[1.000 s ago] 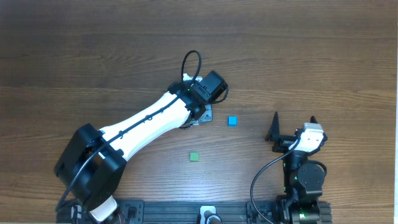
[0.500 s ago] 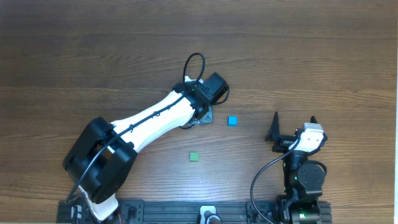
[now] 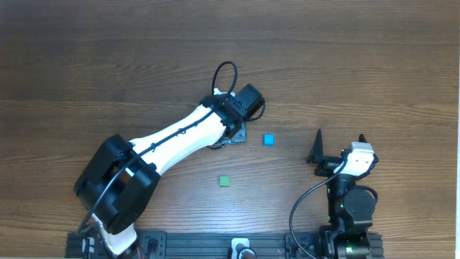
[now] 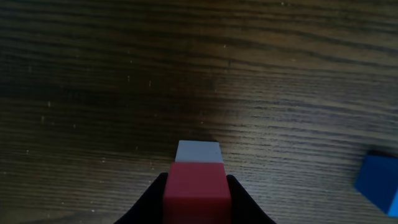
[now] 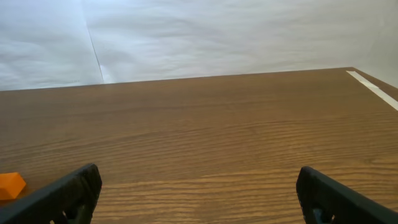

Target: Stack Cubes

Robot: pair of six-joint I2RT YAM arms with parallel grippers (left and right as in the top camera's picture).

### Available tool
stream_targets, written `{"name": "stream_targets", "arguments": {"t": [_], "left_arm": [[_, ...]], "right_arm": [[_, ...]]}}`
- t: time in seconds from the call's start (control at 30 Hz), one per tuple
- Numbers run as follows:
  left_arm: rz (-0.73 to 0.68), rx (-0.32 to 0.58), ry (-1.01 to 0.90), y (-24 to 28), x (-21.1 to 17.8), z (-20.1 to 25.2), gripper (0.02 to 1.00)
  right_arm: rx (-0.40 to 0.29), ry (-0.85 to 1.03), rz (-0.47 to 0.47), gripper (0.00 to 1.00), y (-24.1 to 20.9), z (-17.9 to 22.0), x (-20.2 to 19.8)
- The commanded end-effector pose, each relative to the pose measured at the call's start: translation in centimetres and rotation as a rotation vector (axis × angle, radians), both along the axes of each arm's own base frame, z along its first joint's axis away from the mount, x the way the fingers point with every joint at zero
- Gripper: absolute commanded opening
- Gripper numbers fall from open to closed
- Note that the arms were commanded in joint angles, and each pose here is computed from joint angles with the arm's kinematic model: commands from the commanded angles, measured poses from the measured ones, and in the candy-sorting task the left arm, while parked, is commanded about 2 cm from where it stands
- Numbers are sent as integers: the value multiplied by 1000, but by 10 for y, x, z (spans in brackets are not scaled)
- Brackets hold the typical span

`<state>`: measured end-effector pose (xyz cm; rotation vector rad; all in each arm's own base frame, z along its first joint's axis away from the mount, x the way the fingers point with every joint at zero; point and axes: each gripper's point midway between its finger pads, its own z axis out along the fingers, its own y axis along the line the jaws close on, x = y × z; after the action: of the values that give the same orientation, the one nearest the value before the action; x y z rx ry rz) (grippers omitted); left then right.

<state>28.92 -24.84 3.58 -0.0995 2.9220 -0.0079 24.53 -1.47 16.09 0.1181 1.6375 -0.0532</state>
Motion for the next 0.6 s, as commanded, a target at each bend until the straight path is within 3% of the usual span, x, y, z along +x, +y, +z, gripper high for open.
{"name": "stream_targets", "arguments": {"t": [0.03,0.6], "left_arm": [[9,-7,7,-5,0,-3,97],[6,-10,30,-6,-3,-8,102]], "right_arm": [[-4,1,-2,991,-1,-2,0],[-4,1,-2,991,-1,-2,0]]}}
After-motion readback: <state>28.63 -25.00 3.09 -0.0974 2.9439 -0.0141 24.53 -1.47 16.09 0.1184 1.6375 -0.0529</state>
